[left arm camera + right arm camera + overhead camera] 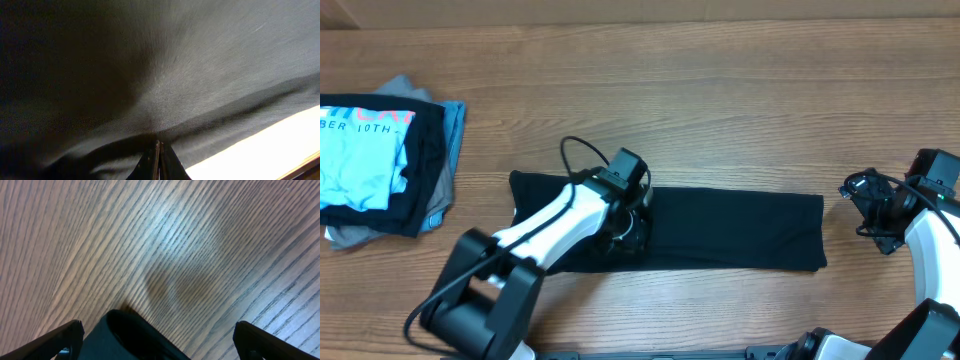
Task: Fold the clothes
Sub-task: 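Move the left gripper to the strip's left end and grasp it, then move the right gripper to the strip's right end and grasp it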
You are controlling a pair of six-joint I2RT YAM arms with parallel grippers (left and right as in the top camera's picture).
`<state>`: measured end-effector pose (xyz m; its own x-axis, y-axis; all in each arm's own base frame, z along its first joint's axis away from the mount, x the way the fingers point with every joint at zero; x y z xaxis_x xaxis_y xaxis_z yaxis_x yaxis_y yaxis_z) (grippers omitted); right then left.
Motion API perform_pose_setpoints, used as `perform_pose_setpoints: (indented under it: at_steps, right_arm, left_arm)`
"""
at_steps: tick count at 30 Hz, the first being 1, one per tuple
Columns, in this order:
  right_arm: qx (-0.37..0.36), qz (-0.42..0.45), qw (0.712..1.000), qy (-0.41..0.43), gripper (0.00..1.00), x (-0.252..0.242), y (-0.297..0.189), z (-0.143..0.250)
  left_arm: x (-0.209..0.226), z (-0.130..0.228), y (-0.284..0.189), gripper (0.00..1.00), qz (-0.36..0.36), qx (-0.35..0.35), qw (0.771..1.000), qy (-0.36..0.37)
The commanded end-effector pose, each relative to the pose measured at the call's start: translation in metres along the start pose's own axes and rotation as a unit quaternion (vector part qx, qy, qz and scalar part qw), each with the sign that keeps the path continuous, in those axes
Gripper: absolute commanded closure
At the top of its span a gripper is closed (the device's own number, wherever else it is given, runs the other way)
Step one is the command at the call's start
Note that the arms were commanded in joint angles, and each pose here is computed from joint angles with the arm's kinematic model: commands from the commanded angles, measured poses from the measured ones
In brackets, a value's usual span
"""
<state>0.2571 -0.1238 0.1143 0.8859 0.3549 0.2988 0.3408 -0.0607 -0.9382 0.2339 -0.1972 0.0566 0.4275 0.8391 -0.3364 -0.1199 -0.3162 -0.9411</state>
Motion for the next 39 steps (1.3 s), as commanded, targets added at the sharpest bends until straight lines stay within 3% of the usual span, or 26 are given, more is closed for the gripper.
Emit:
perform_pose_setpoints:
  at_steps: [1, 8, 14, 18, 21, 23, 24, 25, 27, 29, 32, 35, 39]
  right_arm:
    - [-0.012, -0.007, 1.000, -0.001, 0.00, 0.005, -0.004, -0.006]
    - [-0.012, -0.007, 1.000, -0.001, 0.00, 0.005, -0.004, -0.006]
    - [-0.012, -0.007, 1.000, -0.001, 0.00, 0.005, -0.004, -0.006]
    - [-0.012, -0.007, 1.000, -0.001, 0.00, 0.005, -0.004, -0.006]
    - [-0.012, -0.007, 1.000, -0.001, 0.00, 0.005, -0.004, -0.006]
    - [-0.013, -0.008, 1.000, -0.001, 0.00, 0.005, -0.004, -0.006]
    - [-0.017, -0.011, 1.000, -0.002, 0.00, 0.007, -0.005, -0.008]
    - [-0.021, -0.016, 1.000, -0.002, 0.00, 0.008, -0.005, -0.009]
    - [-0.030, -0.023, 0.999, -0.004, 0.00, 0.011, -0.005, -0.013]
    - [-0.047, -0.037, 0.998, -0.007, 0.00, 0.017, -0.006, -0.019]
    - [-0.083, -0.077, 0.994, -0.013, 0.00, 0.032, -0.009, -0.033]
    - [0.005, -0.148, 0.989, -0.022, 0.00, 0.048, -0.011, -0.010]
    - [0.134, -0.280, 0.948, -0.067, 0.00, 0.075, -0.029, 0.026]
  left_arm:
    - [-0.005, 0.013, 0.023, 0.95, 0.022, 0.048, 0.998, -0.018]
    - [-0.008, 0.011, 0.031, 0.96, 0.041, 0.058, 0.997, -0.021]
    - [-0.046, -0.036, -0.054, 0.96, 0.071, -0.087, 0.993, 0.039]
    - [-0.042, -0.043, -0.112, 0.96, -0.001, -0.173, 0.985, 0.022]
    - [-0.016, -0.031, -0.132, 0.95, -0.088, -0.188, 0.978, -0.029]
    - [-0.001, -0.021, -0.134, 0.86, -0.114, -0.167, 0.978, -0.054]
    - [0.006, -0.017, -0.132, 0.69, -0.117, -0.154, 0.979, -0.066]
    - [0.013, -0.012, -0.131, 0.65, -0.121, -0.139, 0.980, -0.079]
    - [0.030, -0.001, -0.128, 0.73, -0.131, -0.106, 0.981, -0.098]
    - [0.047, 0.007, -0.130, 0.75, -0.136, -0.088, 0.978, -0.129]
    - [0.069, 0.015, -0.140, 0.94, -0.082, -0.084, 0.980, -0.162]
    - [0.078, 0.022, -0.144, 0.96, -0.047, -0.078, 0.982, -0.165]
    - [0.098, 0.036, -0.144, 0.96, -0.065, -0.064, 0.978, -0.188]
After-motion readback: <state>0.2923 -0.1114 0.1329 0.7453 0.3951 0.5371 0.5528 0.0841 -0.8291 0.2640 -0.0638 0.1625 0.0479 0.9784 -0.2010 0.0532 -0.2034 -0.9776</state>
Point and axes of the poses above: each gripper's point midway between its finger pads, its own y axis out along the fingers, its own x axis along the line the jaws close on, z = x × y, the point moved 5 cm from there along -y, back along the fingers, and after that the axes turned 13 degrees about y, right-handed, at the moved point
